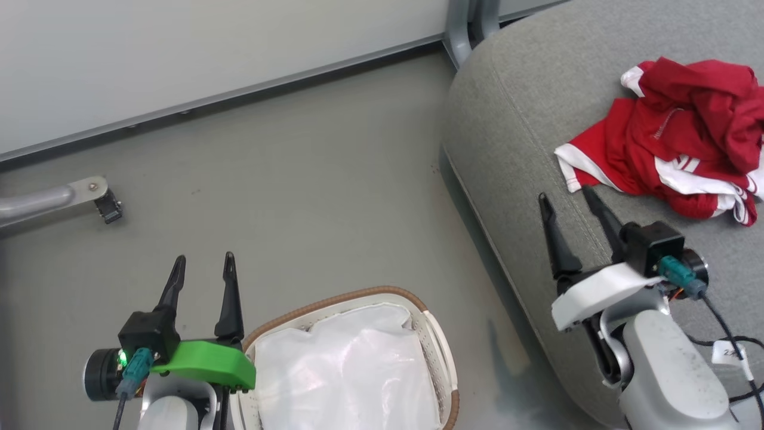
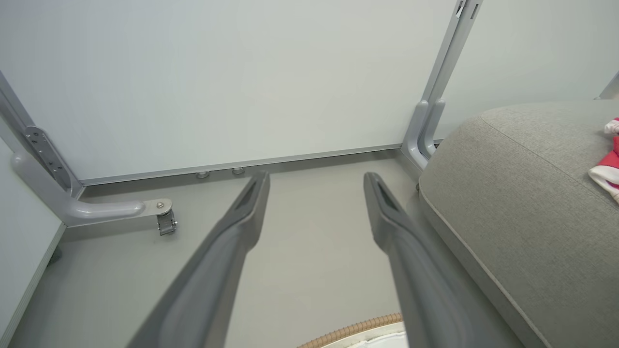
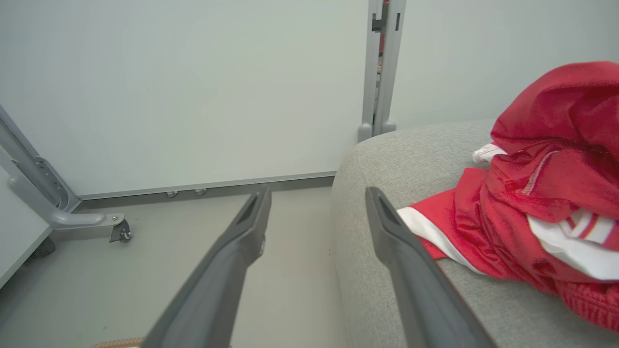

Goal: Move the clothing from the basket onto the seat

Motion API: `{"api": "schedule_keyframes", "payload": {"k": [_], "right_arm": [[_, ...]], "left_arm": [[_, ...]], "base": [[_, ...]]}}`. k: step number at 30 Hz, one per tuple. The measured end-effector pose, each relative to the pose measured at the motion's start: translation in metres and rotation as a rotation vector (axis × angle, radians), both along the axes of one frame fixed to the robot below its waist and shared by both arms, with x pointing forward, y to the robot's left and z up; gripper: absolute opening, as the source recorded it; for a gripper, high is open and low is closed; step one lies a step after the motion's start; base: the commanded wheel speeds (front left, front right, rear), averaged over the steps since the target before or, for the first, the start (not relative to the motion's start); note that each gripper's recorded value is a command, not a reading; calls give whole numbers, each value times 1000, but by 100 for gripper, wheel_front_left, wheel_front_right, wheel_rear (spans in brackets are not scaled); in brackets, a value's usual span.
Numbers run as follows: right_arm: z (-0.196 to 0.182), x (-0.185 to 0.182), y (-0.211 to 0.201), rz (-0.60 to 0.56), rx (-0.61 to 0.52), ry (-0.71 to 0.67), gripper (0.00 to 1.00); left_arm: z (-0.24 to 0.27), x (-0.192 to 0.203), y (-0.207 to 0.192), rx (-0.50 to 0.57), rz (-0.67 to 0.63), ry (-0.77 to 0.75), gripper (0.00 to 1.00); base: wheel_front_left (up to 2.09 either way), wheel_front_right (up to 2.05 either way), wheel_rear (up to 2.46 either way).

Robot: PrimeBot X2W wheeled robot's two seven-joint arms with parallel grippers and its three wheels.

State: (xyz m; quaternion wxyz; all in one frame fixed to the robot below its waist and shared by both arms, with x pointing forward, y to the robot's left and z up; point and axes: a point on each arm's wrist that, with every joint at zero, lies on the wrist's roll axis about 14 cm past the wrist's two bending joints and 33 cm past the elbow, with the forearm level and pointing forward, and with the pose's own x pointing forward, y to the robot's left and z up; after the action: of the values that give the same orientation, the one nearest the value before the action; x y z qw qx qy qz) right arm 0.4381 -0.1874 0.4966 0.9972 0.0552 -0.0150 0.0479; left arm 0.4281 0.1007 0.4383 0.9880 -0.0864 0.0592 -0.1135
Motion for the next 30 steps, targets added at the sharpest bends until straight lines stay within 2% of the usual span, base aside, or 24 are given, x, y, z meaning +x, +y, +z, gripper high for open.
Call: {"api": "schedule_keyframes", "payload": {"k": [7, 17, 18, 23, 30], "right_arm": [[-1, -12, 41, 97, 15, 3, 100], [-10, -31, 67, 147, 35, 34, 100], [-13, -32, 68, 148, 36, 43, 0], [-35, -44, 68, 143, 47, 113, 0], [-35, -43, 58, 91, 170, 143, 0]], "left_arm": [[6, -26, 52, -2, 163, 3, 100], [0, -64, 84, -48, 259, 38, 100], [-1, -66, 85, -50, 264, 44, 0], [-16, -73, 84, -59, 270, 96, 0], [-18, -74, 90, -166, 314, 134, 0]], "base": [[0, 0, 0], [0, 0, 0], [0, 0, 0], [0, 0, 0], [0, 0, 0]]}}
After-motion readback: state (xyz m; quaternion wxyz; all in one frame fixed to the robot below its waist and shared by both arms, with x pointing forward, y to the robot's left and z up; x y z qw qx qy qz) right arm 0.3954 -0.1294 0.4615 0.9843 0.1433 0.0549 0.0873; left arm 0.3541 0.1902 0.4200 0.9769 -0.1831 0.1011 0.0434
